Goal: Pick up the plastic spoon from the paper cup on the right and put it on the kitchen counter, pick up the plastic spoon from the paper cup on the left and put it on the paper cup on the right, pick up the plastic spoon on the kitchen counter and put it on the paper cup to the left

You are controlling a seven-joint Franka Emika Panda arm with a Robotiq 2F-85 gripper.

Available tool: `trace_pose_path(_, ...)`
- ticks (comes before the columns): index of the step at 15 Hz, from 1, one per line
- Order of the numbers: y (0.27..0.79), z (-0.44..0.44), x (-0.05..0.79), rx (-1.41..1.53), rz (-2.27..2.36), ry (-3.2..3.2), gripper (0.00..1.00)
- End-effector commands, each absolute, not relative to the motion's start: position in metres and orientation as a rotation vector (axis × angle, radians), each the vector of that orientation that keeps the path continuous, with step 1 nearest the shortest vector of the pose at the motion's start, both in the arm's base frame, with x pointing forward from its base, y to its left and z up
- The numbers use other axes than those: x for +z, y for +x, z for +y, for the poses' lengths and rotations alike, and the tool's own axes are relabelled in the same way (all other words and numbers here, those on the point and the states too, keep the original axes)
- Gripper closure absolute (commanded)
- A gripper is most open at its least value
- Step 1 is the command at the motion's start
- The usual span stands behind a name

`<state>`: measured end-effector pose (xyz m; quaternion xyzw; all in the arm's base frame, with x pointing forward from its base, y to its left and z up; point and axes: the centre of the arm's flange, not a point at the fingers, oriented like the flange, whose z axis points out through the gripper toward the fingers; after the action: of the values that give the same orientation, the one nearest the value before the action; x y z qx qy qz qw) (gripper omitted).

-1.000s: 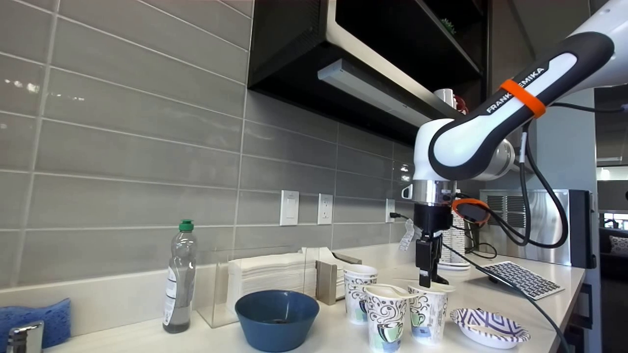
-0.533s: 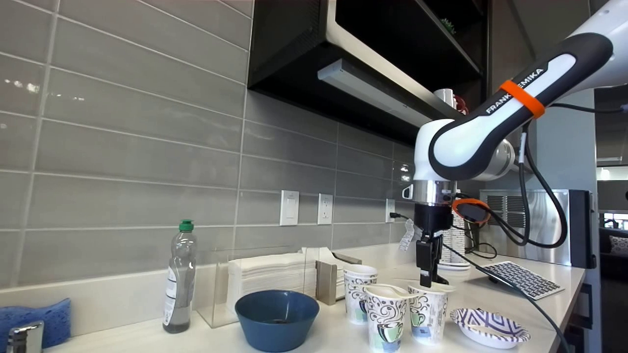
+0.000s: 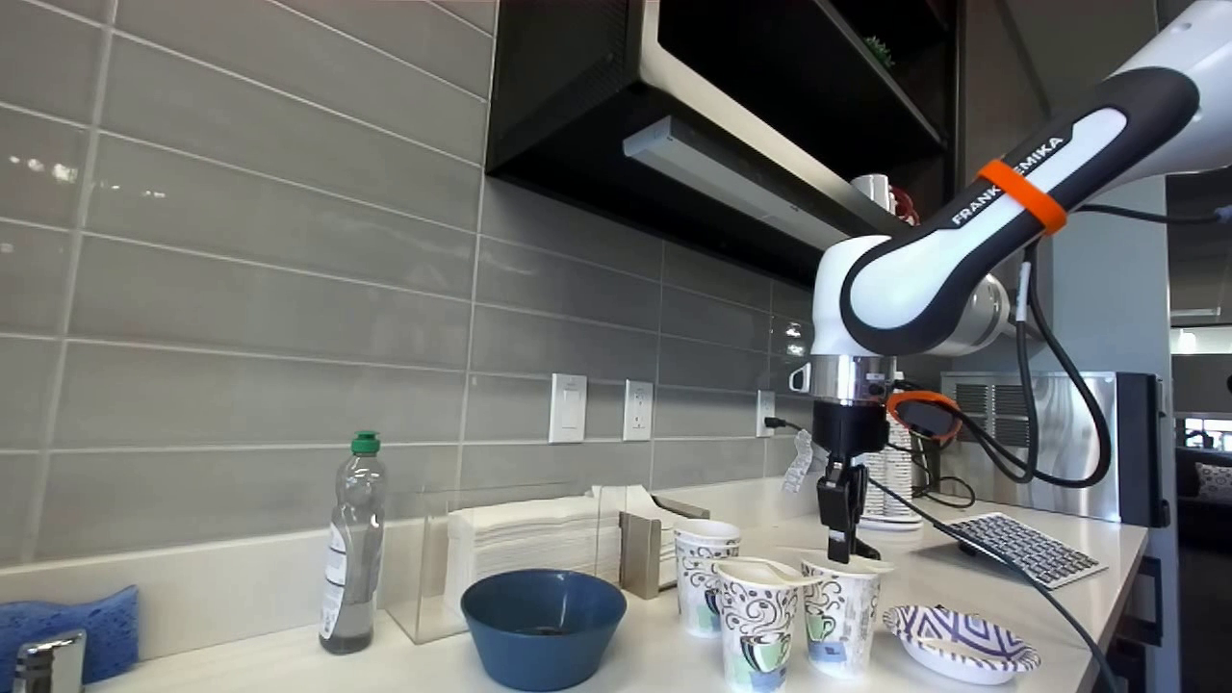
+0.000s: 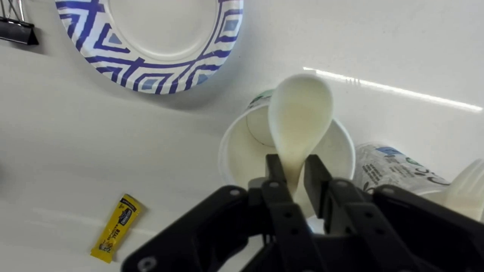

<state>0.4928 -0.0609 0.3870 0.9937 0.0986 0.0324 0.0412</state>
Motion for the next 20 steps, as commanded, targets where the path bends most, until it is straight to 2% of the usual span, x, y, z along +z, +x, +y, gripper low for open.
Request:
trace_pose_path(1,0.502,-0.068,0.388,0.125,0.308,3.060,1.00)
trace_pose_path(2,0.501,-0.068,0.388,0.126,0.306,3.060,0.96)
trace_pose_path(11,0.462,-0.048,0.422,0.214,0.282,3.018,0.96)
trace_pose_path(20,0.399,0.044,0.426,0.197,0.531,2.978,0.96)
